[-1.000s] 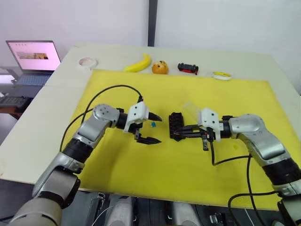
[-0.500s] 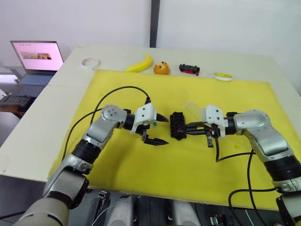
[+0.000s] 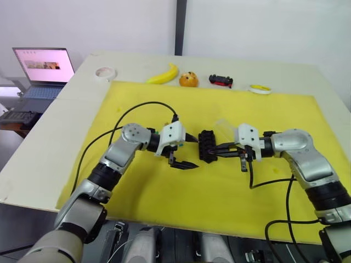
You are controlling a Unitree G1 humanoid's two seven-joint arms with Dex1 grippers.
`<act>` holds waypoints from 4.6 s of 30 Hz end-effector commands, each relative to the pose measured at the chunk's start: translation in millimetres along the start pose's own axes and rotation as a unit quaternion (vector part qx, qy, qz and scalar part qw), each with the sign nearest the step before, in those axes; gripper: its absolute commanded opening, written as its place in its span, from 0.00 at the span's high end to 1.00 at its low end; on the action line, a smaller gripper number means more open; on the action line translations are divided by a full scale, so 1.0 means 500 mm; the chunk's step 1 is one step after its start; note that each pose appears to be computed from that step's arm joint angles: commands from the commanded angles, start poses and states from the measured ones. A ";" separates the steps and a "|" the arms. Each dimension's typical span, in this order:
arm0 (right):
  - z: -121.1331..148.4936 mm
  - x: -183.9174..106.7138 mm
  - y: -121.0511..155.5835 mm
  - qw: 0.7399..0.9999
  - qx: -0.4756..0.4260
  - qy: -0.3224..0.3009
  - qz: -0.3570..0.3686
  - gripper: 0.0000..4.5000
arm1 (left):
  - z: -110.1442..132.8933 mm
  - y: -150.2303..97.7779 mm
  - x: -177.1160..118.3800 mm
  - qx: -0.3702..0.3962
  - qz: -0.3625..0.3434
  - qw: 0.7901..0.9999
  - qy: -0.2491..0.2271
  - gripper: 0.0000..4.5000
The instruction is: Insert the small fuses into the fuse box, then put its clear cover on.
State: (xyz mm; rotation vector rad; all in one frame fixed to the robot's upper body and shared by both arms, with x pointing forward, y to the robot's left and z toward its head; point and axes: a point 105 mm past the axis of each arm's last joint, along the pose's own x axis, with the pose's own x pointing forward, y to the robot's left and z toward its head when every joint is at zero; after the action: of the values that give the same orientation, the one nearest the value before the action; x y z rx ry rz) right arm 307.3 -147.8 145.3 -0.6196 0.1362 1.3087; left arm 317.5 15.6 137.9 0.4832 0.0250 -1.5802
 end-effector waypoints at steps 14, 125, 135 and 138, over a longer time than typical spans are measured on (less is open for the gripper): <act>0.017 -0.005 -0.013 0.999 -0.026 -0.016 -0.023 1.00 | 0.025 0.009 -0.006 0.020 0.009 1.000 -0.008 0.01; 0.124 0.010 0.084 0.969 0.156 -0.089 -0.169 0.01 | -0.077 -0.014 -0.131 -0.711 0.167 0.671 -0.125 0.00; 0.122 0.007 0.079 0.968 0.155 -0.088 -0.177 0.01 | -0.105 -0.001 -0.138 -0.718 0.221 0.651 -0.111 0.00; 0.120 0.005 0.077 0.967 0.155 -0.088 -0.180 0.01 | -0.101 -0.001 -0.146 -0.714 0.223 0.653 -0.115 0.00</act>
State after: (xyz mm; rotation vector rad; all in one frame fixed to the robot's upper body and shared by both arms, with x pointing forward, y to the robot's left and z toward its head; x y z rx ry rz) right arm 257.2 -111.1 168.6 -0.2315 0.1383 0.9646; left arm 330.5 97.0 120.3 -0.9259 0.8235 -0.7446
